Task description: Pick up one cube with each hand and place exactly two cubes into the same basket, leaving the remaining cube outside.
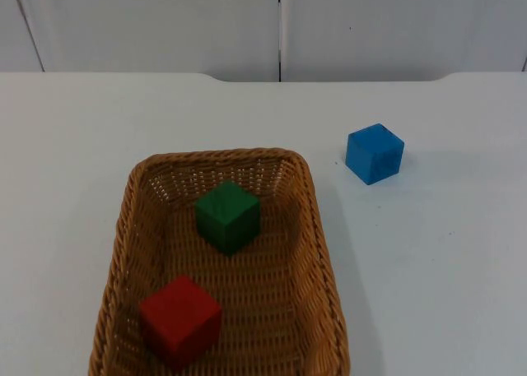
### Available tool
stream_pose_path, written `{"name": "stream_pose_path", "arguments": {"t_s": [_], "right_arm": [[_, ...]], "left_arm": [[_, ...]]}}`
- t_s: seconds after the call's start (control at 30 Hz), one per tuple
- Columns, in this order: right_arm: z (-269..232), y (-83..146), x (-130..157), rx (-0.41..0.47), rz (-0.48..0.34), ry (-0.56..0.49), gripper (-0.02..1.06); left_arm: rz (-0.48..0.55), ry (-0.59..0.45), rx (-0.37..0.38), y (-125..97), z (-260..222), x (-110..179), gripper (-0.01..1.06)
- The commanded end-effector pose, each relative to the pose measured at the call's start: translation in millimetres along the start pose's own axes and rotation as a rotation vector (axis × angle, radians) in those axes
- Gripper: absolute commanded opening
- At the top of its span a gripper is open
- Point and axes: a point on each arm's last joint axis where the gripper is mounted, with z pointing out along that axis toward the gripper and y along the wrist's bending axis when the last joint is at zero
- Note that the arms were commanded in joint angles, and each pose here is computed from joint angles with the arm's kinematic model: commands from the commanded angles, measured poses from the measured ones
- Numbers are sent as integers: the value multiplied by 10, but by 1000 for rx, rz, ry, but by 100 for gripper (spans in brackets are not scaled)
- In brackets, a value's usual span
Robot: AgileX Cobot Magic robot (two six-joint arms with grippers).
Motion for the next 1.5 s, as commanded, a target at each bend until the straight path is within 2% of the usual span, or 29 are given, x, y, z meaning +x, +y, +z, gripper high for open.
{"name": "stream_pose_path", "arguments": {"t_s": [0.0, 0.4, 0.53, 0.9, 1.07, 1.13, 1.23, 1.47], "right_arm": [[1, 1, -1, -5, -2, -9, 105], [1, 1, -1, -5, -2, -9, 105], [1, 1, -1, -5, -2, -9, 105], [1, 1, -1, -5, -2, -9, 105], [1, 1, -1, -5, -2, -9, 105], [1, 1, -1, -5, -2, -9, 105], [1, 1, -1, -5, -2, -9, 105], [1, 1, -1, -5, -2, -9, 105]], "left_arm": [[-3, -11, 9, -6, 6, 1, 105], [-2, -11, 7, -4, 6, 1, 105], [-13, -10, -17, -4, 6, 1, 105], [-99, -3, -179, -11, 2, 2, 105], [-153, 1, -277, -17, 1, 3, 105], [-157, 1, -284, -18, 1, 3, 105], [-189, 4, -343, -21, 1, 3, 105], [-233, 7, -424, -26, 1, 3, 105]]}}
